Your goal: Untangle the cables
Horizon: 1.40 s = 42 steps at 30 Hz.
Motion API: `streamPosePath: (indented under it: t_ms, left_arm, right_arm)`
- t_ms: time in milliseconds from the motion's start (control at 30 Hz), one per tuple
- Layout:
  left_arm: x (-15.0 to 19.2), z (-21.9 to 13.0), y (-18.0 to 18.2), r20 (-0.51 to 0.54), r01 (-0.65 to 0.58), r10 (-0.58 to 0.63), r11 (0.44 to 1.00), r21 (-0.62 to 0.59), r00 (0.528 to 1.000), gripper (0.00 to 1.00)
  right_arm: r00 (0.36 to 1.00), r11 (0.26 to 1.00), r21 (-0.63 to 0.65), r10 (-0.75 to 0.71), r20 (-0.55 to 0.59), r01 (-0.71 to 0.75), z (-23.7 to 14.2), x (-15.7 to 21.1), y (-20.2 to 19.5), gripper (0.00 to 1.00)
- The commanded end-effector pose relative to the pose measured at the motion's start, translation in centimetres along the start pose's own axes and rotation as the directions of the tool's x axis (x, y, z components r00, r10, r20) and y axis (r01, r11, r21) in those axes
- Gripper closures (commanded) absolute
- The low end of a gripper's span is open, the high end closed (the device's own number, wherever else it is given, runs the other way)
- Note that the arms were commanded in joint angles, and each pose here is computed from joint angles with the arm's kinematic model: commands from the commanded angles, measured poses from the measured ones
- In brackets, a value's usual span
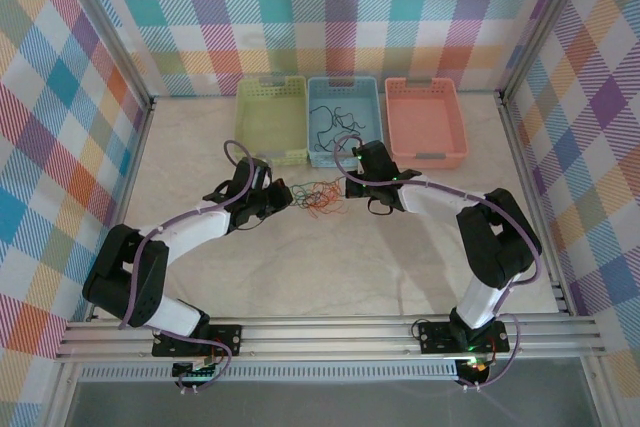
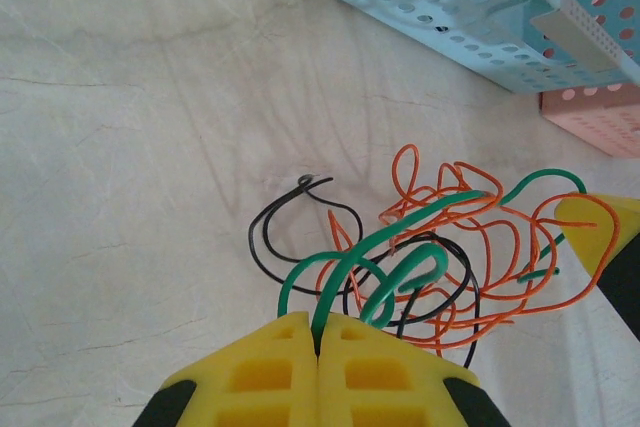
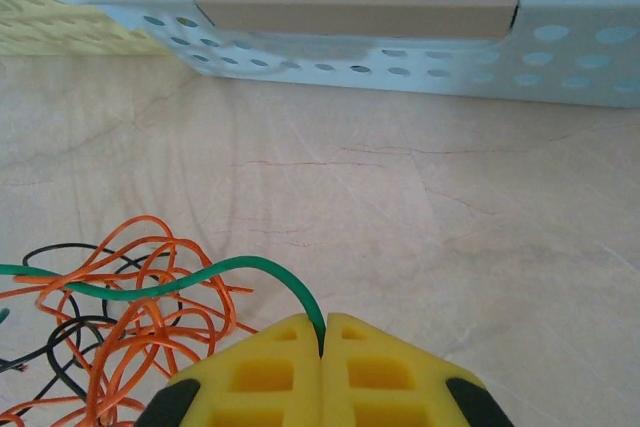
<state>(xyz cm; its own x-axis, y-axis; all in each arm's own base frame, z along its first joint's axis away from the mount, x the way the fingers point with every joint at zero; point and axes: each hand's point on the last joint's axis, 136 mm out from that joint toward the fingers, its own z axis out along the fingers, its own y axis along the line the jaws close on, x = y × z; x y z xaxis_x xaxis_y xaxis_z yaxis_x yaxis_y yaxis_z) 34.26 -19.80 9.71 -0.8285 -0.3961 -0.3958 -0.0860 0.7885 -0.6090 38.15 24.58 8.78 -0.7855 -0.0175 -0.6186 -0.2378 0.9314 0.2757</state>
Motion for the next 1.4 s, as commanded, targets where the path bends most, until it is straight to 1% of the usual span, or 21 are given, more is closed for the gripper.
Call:
streamPosePath:
  t_ms: [0, 100, 200, 333, 500, 700, 733, 767, 833, 867, 900, 967, 1033, 1200, 1267, 1367]
  left_arm:
    - [-0.4, -0.6, 2.0, 0.032, 0.027, -0.024, 0.997, -0.074, 0.999, 1.00]
    - [-0.3, -0.5, 1.7, 0.026, 0.023, -0.021, 0.998, -0.059, 0.999, 1.00]
    - [0.0, -0.2, 1.3, 0.009, 0.019, -0.019, 0.999, -0.030, 1.000, 1.00]
    - [0.6, 0.8, 0.8, -0.044, 0.018, -0.019, 1.000, -0.008, 0.999, 1.00]
    - [0.7, 1.0, 0.7, -0.056, 0.018, -0.019, 1.000, -0.006, 0.998, 1.00]
    - [0.8, 1.2, 0.7, -0.069, 0.019, -0.020, 1.000, -0.007, 0.997, 1.00]
    - [0.8, 1.2, 0.7, -0.069, 0.019, -0.019, 1.000, -0.006, 0.997, 0.98]
    - [0.9, 1.2, 0.7, -0.069, 0.018, -0.018, 1.000, -0.005, 0.997, 0.92]
    - [0.8, 1.2, 0.6, -0.063, 0.017, -0.017, 1.000, 0.001, 0.998, 0.75]
    - [0.7, 1.1, 0.5, -0.060, 0.016, -0.016, 1.000, 0.004, 0.998, 0.62]
    - [0.7, 1.0, 0.5, -0.058, 0.015, -0.015, 1.000, 0.006, 0.998, 0.53]
    - [0.5, 0.7, 0.4, -0.046, 0.012, -0.012, 1.000, 0.010, 0.999, 0.43]
    - [0.3, 0.1, 0.1, -0.029, 0.008, -0.007, 1.000, 0.017, 1.000, 0.39]
    - [-0.7, -1.4, 0.5, 0.039, -0.015, 0.015, 1.000, -0.018, 0.999, 0.38]
    - [-0.9, -1.7, 0.5, 0.056, -0.020, 0.020, 1.000, -0.016, 0.998, 0.41]
    - [-0.7, -1.4, 0.5, 0.039, -0.017, 0.017, 1.000, -0.016, 0.999, 0.46]
  right_arm:
    - [0.998, 0.991, 0.121, 0.055, 0.035, -0.059, -0.8, -0.6, -3.3, 0.99]
    - [0.998, 0.992, 0.110, 0.055, 0.033, -0.058, -0.8, -0.7, -3.1, 0.99]
    - [0.999, 0.997, 0.065, 0.049, 0.013, -0.049, -0.5, -0.5, -2.3, 1.00]
    - [0.999, 0.999, 0.000, 0.034, -0.004, -0.034, -0.3, -0.4, -1.1, 1.00]
    - [1.000, 0.997, -0.078, 0.008, -0.027, -0.011, 0.0, 0.0, 0.4, 1.00]
    - [0.998, 0.991, -0.125, -0.053, -0.044, 0.048, 0.2, 0.3, 2.2, 1.00]
    - [0.997, 0.990, -0.129, -0.064, -0.047, 0.058, 0.3, 0.4, 2.5, 1.00]
    - [0.996, 0.989, -0.131, -0.072, -0.051, 0.065, 0.3, 0.5, 2.6, 1.00]
    - [0.994, 0.987, -0.137, -0.092, -0.051, 0.084, 0.3, 0.6, 3.1, 1.00]
    - [0.994, 0.985, -0.145, -0.103, -0.047, 0.095, 0.3, 0.6, 3.4, 1.00]
    - [0.993, 0.983, -0.153, -0.112, -0.041, 0.105, 0.2, 0.6, 3.6, 1.00]
    - [0.990, 0.976, -0.178, -0.134, -0.039, 0.125, 0.1, 0.8, 4.4, 1.00]
    - [0.987, 0.970, -0.194, -0.154, -0.039, 0.144, 0.1, 0.9, 4.9, 1.00]
    - [0.976, 0.948, -0.250, -0.214, -0.034, 0.199, -0.1, 1.5, 6.7, 1.00]
    - [0.974, 0.940, -0.270, -0.226, -0.026, 0.211, -0.3, 1.6, 7.2, 1.00]
    - [0.971, 0.935, -0.275, -0.239, -0.024, 0.223, -0.2, 1.7, 7.5, 1.00]
